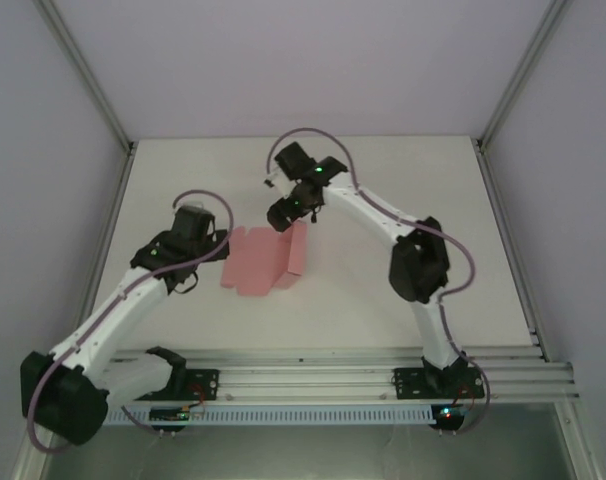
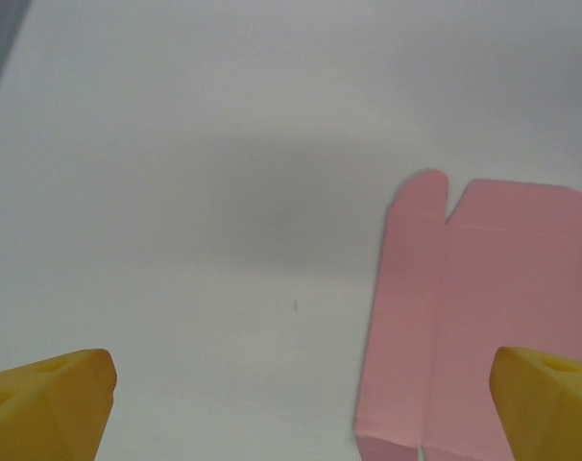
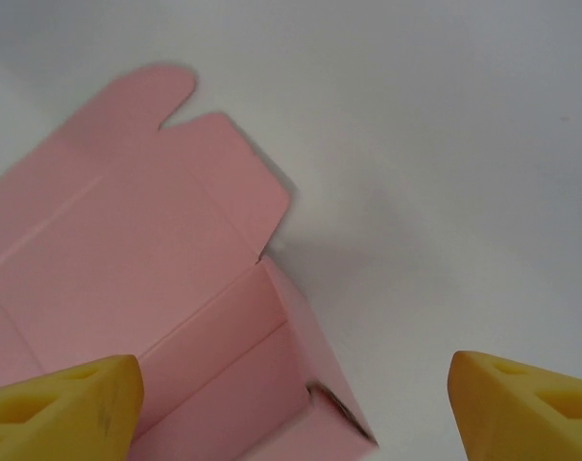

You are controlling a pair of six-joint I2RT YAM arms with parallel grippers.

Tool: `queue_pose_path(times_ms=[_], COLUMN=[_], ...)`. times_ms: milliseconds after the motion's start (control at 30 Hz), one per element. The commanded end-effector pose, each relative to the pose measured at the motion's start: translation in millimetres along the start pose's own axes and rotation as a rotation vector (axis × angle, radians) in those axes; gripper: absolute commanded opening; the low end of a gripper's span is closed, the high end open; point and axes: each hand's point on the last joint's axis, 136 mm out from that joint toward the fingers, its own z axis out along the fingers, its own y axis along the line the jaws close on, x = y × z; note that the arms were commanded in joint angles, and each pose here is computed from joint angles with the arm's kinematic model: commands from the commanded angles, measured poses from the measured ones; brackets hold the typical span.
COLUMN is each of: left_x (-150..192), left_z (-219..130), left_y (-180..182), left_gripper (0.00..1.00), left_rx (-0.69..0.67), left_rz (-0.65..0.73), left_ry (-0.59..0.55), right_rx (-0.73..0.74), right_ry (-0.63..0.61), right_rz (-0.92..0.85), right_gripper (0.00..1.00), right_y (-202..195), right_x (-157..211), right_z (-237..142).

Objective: Assemble paper box

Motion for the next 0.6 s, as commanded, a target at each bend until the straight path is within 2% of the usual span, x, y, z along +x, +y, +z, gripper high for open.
queue_pose_path(times_ms=[0,133,400,500,567], left_x=[-2,-1,-1,-2,-2], left_z=[-5,-9,-9,-9,-9], left_y=[-9,0,1,-2,-2], left_gripper=[0.99,1.00,1.00,1.00,1.00], left_rx=[0.127,0.130,0.132,0.145,0.147], left_rz=[-0.176,-0.201,-0.174,-0.173,-0.169], left_ry=[-0.041,-0.062,-0.065,-0.062,-0.061], right_rx=[-0.010,-0.006,0.003,0.019,0.014], right_ry=[0.229,0.296,0.387,0.419,0.437], right_rz=[-0.207,-0.306,-0.399,-0.405,-0.405], right_gripper=[0.78,0.63,0.55,0.39,0.38], right_y=[6,10,2,-4,-7], right_x=[35,34,56,64,69], right_z=[14,34,43,48,49])
